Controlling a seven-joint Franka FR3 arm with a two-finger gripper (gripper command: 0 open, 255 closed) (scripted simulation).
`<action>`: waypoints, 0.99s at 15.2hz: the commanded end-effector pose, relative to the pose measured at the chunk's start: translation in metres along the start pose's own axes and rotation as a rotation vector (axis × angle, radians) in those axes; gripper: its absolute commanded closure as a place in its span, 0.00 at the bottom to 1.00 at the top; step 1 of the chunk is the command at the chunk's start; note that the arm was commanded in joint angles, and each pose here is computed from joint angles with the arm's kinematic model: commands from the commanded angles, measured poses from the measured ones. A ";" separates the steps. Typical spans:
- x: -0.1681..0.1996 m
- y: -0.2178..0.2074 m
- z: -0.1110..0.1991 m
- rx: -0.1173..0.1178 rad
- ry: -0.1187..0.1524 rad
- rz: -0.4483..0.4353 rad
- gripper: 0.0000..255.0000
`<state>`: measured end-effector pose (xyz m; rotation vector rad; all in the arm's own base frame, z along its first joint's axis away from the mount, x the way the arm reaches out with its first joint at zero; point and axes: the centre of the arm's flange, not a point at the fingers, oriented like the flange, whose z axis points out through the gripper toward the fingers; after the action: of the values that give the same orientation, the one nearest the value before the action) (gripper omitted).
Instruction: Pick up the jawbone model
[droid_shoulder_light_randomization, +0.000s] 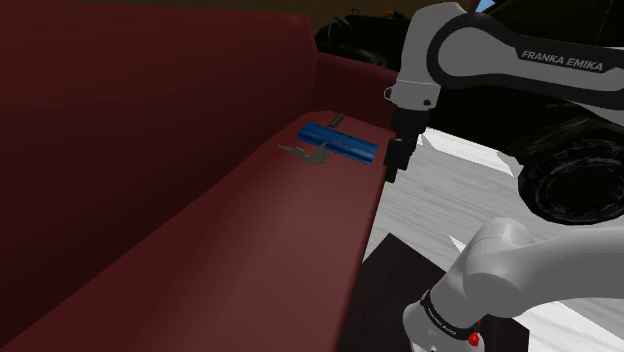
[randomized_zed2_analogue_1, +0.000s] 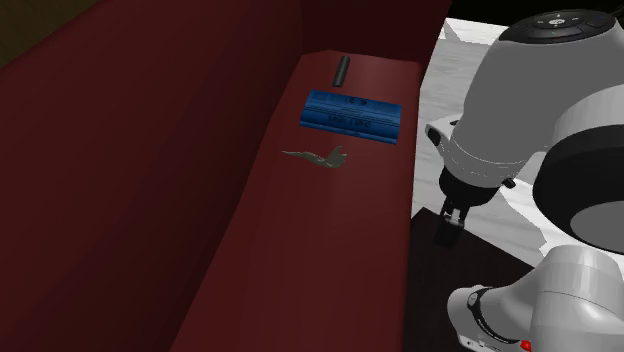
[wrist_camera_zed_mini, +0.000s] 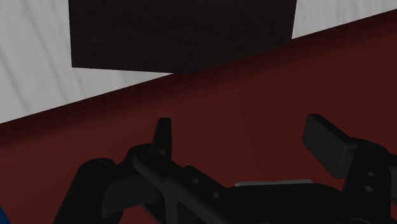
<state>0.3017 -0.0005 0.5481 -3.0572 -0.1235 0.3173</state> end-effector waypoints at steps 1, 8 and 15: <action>0.000 0.000 0.000 0.000 0.000 0.000 0.00; 0.081 0.034 0.015 0.005 0.027 -0.026 0.00; 0.163 0.066 0.028 0.011 0.054 -0.051 0.00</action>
<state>0.4464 -0.0479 0.4870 -3.0436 -0.1906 0.2388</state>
